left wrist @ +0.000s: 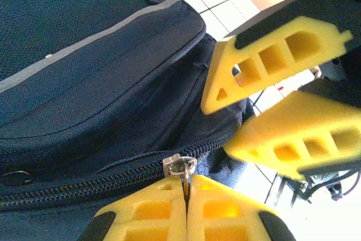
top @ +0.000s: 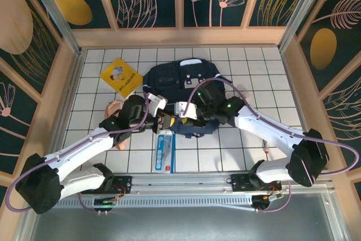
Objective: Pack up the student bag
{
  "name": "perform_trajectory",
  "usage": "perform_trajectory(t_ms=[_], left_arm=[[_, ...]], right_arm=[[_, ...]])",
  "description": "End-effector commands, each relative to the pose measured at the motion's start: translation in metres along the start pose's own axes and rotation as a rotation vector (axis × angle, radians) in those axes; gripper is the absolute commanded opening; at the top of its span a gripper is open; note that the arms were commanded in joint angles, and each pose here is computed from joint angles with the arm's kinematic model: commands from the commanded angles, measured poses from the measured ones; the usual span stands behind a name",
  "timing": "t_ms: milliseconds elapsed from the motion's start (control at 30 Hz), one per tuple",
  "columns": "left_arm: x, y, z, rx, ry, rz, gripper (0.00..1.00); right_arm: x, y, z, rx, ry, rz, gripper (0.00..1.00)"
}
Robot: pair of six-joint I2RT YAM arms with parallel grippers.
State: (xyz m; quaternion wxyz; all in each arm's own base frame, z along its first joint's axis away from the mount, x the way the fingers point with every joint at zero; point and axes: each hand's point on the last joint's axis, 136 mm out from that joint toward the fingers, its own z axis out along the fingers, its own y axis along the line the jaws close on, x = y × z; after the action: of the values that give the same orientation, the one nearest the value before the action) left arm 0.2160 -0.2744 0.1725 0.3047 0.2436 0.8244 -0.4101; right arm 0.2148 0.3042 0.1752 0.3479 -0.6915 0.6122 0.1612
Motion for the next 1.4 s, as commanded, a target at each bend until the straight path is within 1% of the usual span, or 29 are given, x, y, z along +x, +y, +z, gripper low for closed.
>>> perform_trajectory(t_ms=[0, 67, 100, 167, 267, 333, 467, 533, 667, 733, 800, 900, 1033, 1100, 1200, 1367], left_arm=[[-0.019, -0.017, -0.006, 0.063, -0.074, 0.084, 0.00], [-0.019, -0.017, -0.007, 0.062, -0.076, 0.085, 0.00], [-0.019, -0.017, -0.007, 0.057, -0.079, 0.088, 0.00], [-0.019, -0.012, -0.009, 0.025, -0.083, 0.092, 0.00], [-0.021, 0.014, -0.014, -0.130, -0.104, 0.106, 0.00], [-0.023, 0.028, -0.017, -0.204, -0.109, 0.153, 0.00], [-0.027, 0.044, -0.025, -0.274, -0.127, 0.201, 0.00], [-0.025, 0.060, -0.027, -0.314, -0.140, 0.184, 0.00], [-0.020, 0.086, -0.027, -0.390, -0.123, 0.144, 0.00], [-0.020, 0.103, -0.029, -0.466, -0.125, 0.132, 0.00], [-0.020, 0.128, -0.035, -0.555, -0.130, 0.074, 0.00], [-0.020, 0.154, -0.042, -0.574, -0.137, -0.023, 0.00], [-0.019, 0.178, -0.043, -0.612, -0.114, -0.073, 0.00], [-0.019, 0.190, -0.041, -0.625, -0.101, -0.101, 0.00], [-0.018, 0.204, -0.031, -0.609, -0.080, -0.134, 0.00], [-0.013, 0.224, -0.010, -0.593, 0.013, -0.145, 0.00]], right_arm=[[-0.004, -0.013, 0.000, 0.058, 0.001, 0.045, 0.14], [-0.007, -0.013, -0.001, 0.058, -0.008, 0.039, 0.01], [-0.008, -0.012, -0.003, 0.058, -0.015, 0.032, 0.00], [-0.013, -0.012, -0.008, 0.055, -0.027, 0.010, 0.00], [-0.017, -0.015, -0.017, 0.077, -0.035, -0.012, 0.00], [-0.016, -0.022, -0.025, 0.128, -0.029, -0.040, 0.00], [0.000, -0.040, -0.037, 0.250, 0.036, -0.085, 0.00], [0.005, -0.043, -0.041, 0.287, 0.053, -0.113, 0.00], [0.006, -0.040, -0.045, 0.302, 0.038, -0.142, 0.00], [0.004, -0.039, -0.049, 0.315, 0.025, -0.162, 0.00], [0.001, -0.041, -0.055, 0.342, 0.013, -0.195, 0.00], [-0.005, -0.052, -0.068, 0.438, 0.001, -0.250, 0.00], [-0.019, -0.065, -0.088, 0.553, -0.038, -0.314, 0.00], [-0.028, -0.067, -0.095, 0.567, -0.058, -0.329, 0.00], [-0.034, -0.068, -0.099, 0.567, -0.072, -0.339, 0.00], [-0.038, -0.069, -0.101, 0.570, -0.080, -0.334, 0.00]])
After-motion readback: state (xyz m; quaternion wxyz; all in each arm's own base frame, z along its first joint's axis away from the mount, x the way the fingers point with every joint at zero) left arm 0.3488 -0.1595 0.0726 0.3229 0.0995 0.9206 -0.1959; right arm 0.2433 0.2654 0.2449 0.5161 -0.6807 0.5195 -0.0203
